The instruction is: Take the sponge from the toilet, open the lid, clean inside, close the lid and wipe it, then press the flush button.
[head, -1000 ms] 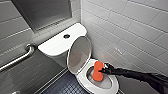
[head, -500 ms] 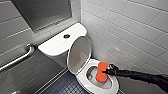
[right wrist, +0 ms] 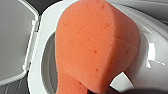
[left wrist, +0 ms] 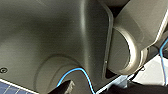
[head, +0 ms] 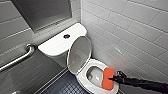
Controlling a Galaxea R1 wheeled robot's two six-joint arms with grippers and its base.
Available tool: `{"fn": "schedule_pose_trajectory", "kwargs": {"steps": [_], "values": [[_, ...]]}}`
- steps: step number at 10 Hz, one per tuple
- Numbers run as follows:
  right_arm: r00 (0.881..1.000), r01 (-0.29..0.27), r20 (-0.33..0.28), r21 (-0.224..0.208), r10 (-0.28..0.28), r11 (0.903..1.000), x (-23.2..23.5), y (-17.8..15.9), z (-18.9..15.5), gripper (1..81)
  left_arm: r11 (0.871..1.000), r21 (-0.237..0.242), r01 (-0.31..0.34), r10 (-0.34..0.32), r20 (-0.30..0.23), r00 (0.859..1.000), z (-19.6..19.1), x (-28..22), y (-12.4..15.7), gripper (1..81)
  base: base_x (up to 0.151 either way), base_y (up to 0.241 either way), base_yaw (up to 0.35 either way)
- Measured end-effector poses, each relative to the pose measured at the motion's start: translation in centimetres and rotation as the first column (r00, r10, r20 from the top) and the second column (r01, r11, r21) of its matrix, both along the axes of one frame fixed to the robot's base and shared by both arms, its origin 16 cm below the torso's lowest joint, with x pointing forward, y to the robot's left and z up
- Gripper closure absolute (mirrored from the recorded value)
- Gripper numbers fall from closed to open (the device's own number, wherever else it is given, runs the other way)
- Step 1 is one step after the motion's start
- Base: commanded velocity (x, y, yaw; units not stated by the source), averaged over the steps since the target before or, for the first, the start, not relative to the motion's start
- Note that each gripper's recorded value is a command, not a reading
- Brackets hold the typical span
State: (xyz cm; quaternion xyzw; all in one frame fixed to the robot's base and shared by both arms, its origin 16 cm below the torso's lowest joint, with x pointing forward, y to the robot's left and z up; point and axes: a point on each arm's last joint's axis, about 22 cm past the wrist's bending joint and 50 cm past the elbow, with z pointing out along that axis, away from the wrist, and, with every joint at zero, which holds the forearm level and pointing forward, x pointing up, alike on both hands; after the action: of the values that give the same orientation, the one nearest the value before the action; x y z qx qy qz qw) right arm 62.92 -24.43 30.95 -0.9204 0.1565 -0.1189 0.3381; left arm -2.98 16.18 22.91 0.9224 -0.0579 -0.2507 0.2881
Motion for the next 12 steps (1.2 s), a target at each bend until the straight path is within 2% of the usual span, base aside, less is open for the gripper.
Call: {"fn": "schedule_pose_trajectory", "kwargs": {"steps": [3,4,6,8,10,11,12], "values": [[0.999,0.043,-0.014,0.006,-0.043,0.9990,-2.6,-3.6,1.9,81.1,1.000,-0.022,-0.011,0.011,-0.001,1.000,0.3,0.0,-2.0,1.0,0.000,0.000,0.000],[0.997,0.073,-0.013,0.003,-0.072,0.9974,-3.6,-5.4,2.9,81.1,1.000,-0.026,-0.013,0.013,-0.001,1.000,0.3,0.0,-2.3,1.0,0.000,0.000,0.000],[0.991,0.123,-0.050,-0.003,-0.123,0.9924,-7.8,-7.1,2.3,81.1,1.000,-0.025,-0.012,0.012,-0.001,1.000,0.3,0.0,-2.1,1.0,0.000,0.000,0.000],[0.981,0.164,-0.103,-0.007,-0.164,0.9864,-13.2,-7.5,0.9,81.1,1.000,-0.024,-0.011,0.011,-0.001,1.000,0.4,0.1,-1.7,1.0,0.000,0.000,0.000],[0.968,0.213,-0.131,-0.018,-0.213,0.9769,-17.5,-8.3,0.5,81.1,0.999,-0.033,-0.015,0.015,0.000,1.000,0.7,0.3,-1.5,1.0,0.000,0.000,0.000],[0.962,0.224,-0.156,-0.019,-0.224,0.9744,-19.8,-8.3,0.6,81.1,0.999,-0.043,-0.021,0.021,0.000,1.000,0.9,0.4,-1.9,1.0,0.000,0.000,0.000],[0.953,0.225,-0.206,-0.015,-0.224,0.9741,-22.9,-8.1,1.1,81.1,0.998,-0.049,-0.025,0.025,0.001,1.000,1.1,0.5,-2.3,1.0,0.000,0.000,0.000]]}}
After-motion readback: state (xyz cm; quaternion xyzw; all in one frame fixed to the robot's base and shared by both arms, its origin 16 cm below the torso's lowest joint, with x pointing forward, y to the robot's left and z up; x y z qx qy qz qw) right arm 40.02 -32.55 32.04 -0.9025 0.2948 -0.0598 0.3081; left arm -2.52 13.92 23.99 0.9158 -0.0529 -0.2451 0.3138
